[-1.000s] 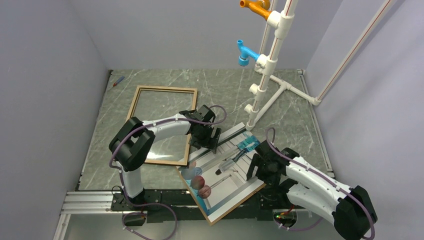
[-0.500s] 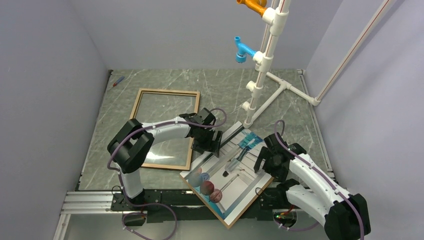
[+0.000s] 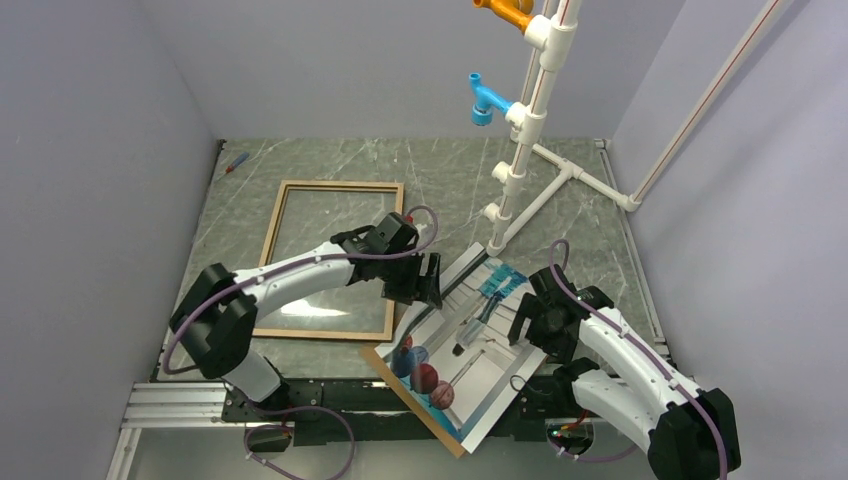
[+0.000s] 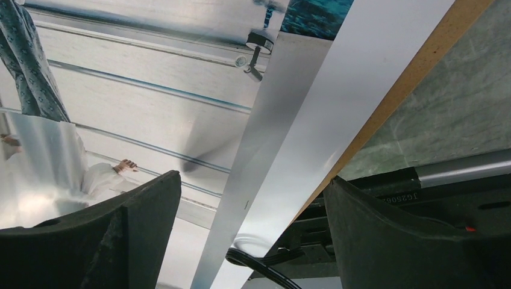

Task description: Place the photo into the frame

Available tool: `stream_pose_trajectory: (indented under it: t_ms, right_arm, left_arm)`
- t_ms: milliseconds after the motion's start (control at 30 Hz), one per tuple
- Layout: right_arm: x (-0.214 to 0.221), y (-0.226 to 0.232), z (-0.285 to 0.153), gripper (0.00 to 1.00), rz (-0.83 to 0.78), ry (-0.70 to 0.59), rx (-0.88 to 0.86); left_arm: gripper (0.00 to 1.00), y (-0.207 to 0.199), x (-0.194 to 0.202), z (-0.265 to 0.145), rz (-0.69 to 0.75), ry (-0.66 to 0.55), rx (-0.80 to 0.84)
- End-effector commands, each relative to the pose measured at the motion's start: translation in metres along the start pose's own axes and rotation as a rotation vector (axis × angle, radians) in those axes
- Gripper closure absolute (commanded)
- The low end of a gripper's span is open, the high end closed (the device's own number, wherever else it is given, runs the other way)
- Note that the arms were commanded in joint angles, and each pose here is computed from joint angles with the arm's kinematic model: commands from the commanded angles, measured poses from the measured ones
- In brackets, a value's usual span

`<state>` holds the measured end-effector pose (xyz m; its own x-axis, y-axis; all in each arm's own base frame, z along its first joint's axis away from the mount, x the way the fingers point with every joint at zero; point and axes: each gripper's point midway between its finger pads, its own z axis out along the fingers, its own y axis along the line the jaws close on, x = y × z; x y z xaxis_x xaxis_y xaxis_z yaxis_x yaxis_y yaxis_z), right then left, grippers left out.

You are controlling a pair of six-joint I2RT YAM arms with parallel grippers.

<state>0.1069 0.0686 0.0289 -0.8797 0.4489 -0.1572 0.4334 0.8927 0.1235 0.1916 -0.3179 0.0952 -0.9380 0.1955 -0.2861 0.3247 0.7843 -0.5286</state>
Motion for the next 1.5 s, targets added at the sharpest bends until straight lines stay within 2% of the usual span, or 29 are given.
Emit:
stream_pose_trajectory:
  t_ms: [0, 167, 367, 633, 833, 1067, 1467]
  right_arm:
    - [-0.026, 0.042, -0.014, 0.12, -0.001, -0.089, -0.18]
    - [-0.026, 0.041, -0.014, 0.12, -0.005, -0.092, -0.182]
    - [-0.027, 0.04, -0.019, 0.11, -0.005, -0.108, -0.18]
    - [-0.024, 0.04, -0.016, 0.12, -0.002, -0.096, -0.189]
    - [-0.023, 0.039, -0.015, 0.12, -0.011, -0.096, -0.186]
    - [-0.023, 0.041, -0.015, 0.12, -0.02, -0.088, -0.193]
    - [-0.025, 0.043, -0.019, 0.12, -0.025, -0.096, -0.204]
  left_arm:
    - [0.17, -0.034, -0.003, -0.021, -0.002, -0.031, 0.127]
    - [0.17, -0.038, 0.003, -0.015, -0.017, -0.008, 0.178]
    - [0.13, -0.006, 0.006, -0.003, -0.044, -0.009, 0.019]
    - [0.06, 0.014, -0.019, -0.002, 0.014, -0.118, -0.108]
    - [0.07, -0.015, -0.026, 0.015, 0.083, -0.108, 0.069]
    - [0.12, -0.044, -0.011, 0.026, 0.146, -0.02, 0.279]
    - [0.17, -0.075, -0.006, -0.009, 0.157, -0.044, 0.437]
